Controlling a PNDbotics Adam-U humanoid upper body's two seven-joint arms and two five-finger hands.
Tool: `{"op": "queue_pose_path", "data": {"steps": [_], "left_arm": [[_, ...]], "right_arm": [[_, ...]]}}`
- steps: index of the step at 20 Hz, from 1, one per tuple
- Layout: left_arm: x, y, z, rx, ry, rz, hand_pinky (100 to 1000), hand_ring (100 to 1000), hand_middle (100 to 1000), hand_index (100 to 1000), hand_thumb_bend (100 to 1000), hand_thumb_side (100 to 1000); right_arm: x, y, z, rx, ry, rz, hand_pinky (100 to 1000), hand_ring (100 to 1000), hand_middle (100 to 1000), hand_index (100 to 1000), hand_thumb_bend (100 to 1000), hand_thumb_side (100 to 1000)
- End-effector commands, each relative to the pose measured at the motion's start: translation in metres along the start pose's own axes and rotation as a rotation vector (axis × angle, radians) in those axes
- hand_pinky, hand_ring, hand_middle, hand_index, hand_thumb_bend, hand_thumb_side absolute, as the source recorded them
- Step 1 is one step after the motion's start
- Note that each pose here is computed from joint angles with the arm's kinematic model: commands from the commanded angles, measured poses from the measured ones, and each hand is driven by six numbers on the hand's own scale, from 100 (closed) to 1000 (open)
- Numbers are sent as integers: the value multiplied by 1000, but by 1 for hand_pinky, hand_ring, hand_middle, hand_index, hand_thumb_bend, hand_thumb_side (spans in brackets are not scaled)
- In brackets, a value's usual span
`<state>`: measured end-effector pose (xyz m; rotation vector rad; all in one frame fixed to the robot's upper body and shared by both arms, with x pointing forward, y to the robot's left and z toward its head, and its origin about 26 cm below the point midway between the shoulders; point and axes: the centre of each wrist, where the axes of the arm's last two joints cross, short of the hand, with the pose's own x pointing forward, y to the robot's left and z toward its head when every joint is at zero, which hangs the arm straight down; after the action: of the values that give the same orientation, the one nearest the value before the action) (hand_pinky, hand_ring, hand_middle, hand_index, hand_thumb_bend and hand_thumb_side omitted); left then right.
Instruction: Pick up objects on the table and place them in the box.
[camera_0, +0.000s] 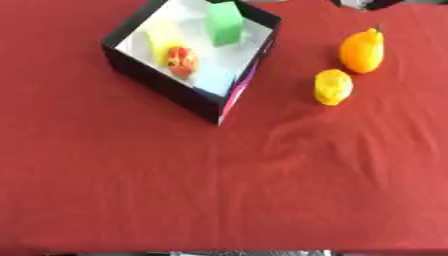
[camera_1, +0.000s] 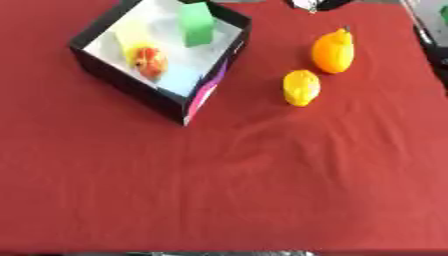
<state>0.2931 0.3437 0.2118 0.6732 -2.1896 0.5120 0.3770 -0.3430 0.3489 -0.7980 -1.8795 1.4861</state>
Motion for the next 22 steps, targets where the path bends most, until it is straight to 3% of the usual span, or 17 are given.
{"op": "queue_pose_path", "data": {"steps": [1,6,9,22], "left_arm": [[8,3,-8,-10,-38,-18,795,721,681,764,222,532],[9,2,-8,-11,-39,-12,794,720,680,763,222,533],[8,2,-8,-11,-35,-10,793,719,680,763,221,533],[7,0,-8,-18,-21,3,790,711,672,759,222,534]], "right_arm": [[-1,-23,22,-12,36,81,849,852,799,916,365,232],[-20,-6,46,71,129,143,859,868,816,926,395,285],[-37,3,55,115,187,146,864,870,817,929,381,256],[-74,18,64,150,302,165,863,870,820,930,446,282]]}}
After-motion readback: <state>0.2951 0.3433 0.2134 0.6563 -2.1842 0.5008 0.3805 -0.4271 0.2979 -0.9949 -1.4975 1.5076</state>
